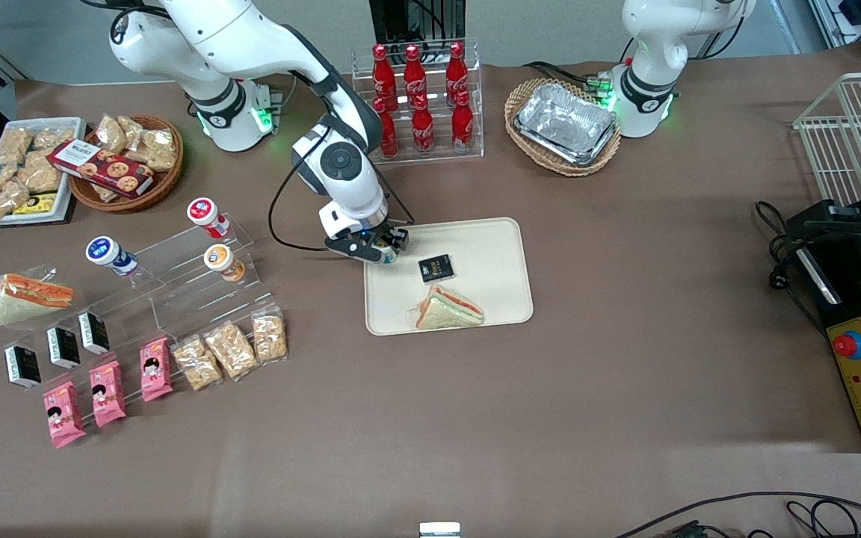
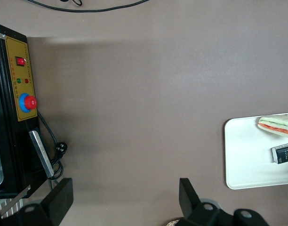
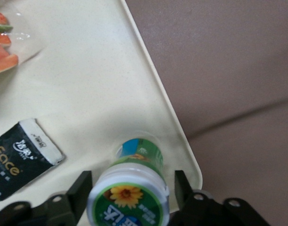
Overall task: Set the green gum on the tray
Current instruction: 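Lower the green gum bottle onto the tray beside the black card, then open the right gripper and withdraw it back toward the rack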
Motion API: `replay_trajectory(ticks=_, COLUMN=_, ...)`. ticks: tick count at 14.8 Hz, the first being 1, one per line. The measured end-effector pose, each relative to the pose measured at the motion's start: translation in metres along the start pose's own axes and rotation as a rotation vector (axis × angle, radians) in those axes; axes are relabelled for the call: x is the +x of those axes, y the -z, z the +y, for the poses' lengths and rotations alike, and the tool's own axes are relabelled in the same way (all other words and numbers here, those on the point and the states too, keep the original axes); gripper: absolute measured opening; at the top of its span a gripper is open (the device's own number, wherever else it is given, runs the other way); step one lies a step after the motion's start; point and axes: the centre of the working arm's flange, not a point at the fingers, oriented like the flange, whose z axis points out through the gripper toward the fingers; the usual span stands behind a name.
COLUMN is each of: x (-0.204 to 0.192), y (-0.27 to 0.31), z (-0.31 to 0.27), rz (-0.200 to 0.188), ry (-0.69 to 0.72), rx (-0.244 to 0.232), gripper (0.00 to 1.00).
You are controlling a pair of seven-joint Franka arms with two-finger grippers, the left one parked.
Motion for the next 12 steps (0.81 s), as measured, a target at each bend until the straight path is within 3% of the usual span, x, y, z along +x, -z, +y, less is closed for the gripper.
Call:
replay_trajectory(ticks=2, x=0.001, y=0.001, z=-0.001, rz=0.001, ry=-0.006, rx=0.003, gripper=0.95)
replay_trajectory(ticks=3, x=0.001, y=0.001, z=-0.001, rz=0.002, ry=-0.008, rx=0.004, gripper=1.0)
replay_trajectory(ticks=10, x=0.006, y=0.023, z=-0.009, rz=0.018, ry=-0.009, rx=0.022, gripper=1.0)
replay_trajectory(ticks=12, x=0.01, y=0.055, z=-0.018, rz=0.006, ry=-0.006, rx=-0.009, gripper=1.0)
